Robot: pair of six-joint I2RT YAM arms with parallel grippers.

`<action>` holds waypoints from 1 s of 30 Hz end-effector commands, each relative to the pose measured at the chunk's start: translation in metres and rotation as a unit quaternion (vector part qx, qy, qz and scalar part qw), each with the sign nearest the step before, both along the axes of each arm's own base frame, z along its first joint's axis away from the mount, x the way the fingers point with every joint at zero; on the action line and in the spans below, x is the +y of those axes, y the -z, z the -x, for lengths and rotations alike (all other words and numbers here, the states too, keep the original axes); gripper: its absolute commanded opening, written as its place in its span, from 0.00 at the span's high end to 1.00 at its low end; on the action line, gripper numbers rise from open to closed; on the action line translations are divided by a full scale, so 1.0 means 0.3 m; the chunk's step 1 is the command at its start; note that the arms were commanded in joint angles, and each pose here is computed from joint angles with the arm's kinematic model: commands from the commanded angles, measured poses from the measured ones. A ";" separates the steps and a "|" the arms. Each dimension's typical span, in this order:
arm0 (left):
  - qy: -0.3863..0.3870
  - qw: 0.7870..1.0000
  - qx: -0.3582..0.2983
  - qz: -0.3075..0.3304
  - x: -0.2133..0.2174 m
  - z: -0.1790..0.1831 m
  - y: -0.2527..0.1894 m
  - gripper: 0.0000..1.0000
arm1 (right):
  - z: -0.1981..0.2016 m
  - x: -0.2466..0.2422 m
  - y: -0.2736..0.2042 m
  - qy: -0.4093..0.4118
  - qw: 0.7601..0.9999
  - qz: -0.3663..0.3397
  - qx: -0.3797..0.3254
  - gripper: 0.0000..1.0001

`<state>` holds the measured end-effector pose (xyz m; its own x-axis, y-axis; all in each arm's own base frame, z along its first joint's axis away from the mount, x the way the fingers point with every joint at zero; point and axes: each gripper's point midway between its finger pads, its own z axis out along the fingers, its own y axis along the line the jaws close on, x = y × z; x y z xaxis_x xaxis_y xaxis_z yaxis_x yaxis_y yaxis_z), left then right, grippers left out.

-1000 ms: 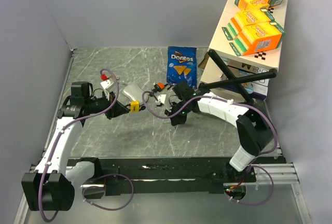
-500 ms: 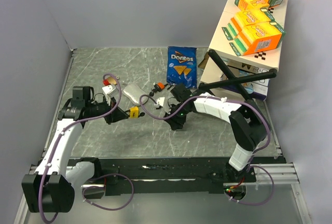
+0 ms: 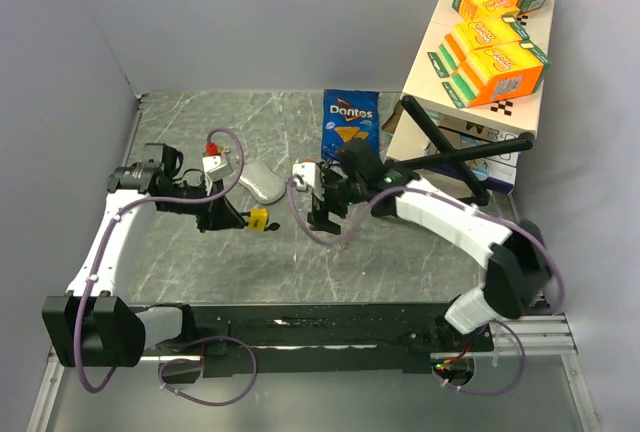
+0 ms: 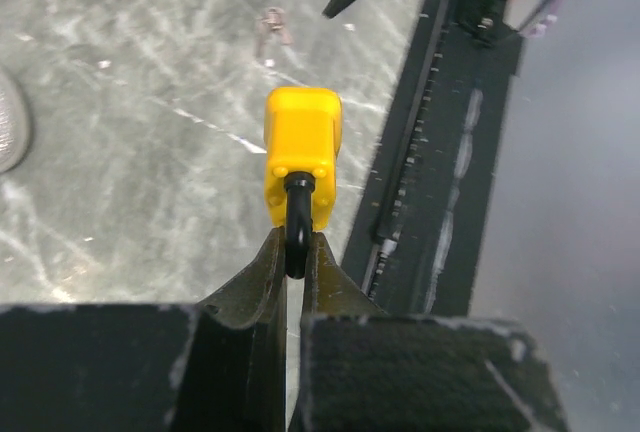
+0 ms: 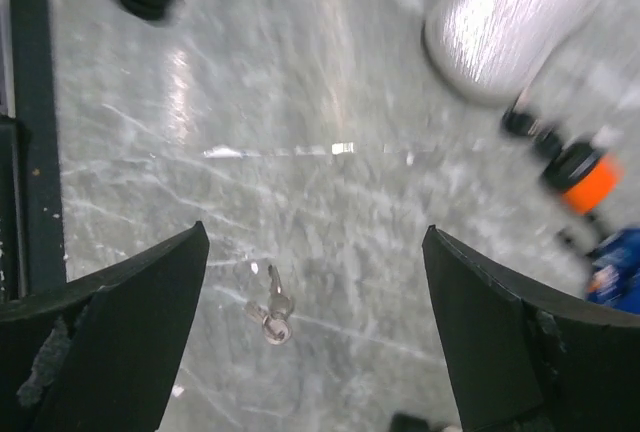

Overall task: Lock with the key
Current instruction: Place the key at the center of the board, then place the lock at the center of the board.

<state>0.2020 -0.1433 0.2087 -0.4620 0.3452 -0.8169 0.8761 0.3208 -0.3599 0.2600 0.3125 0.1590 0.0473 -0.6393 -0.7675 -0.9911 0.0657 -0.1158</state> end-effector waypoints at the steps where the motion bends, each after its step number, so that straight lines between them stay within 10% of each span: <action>1: 0.047 0.997 -0.018 0.062 -0.044 0.062 -0.115 0.99 | 0.064 0.063 -0.214 -0.094 0.980 -0.098 -0.146 0.02; 12: 0.073 0.993 -0.015 0.087 -0.101 0.109 -0.179 0.99 | 0.181 0.166 -0.320 -0.173 0.922 -0.140 -0.316 0.01; 26: 0.078 0.990 -0.011 0.117 -0.141 0.118 -0.224 0.99 | 0.218 0.169 -0.333 -0.194 0.917 -0.153 -0.312 0.17; 30: 0.074 0.990 -0.011 0.123 -0.145 0.116 -0.229 0.99 | 0.230 0.163 -0.341 -0.192 0.920 -0.158 -0.302 0.41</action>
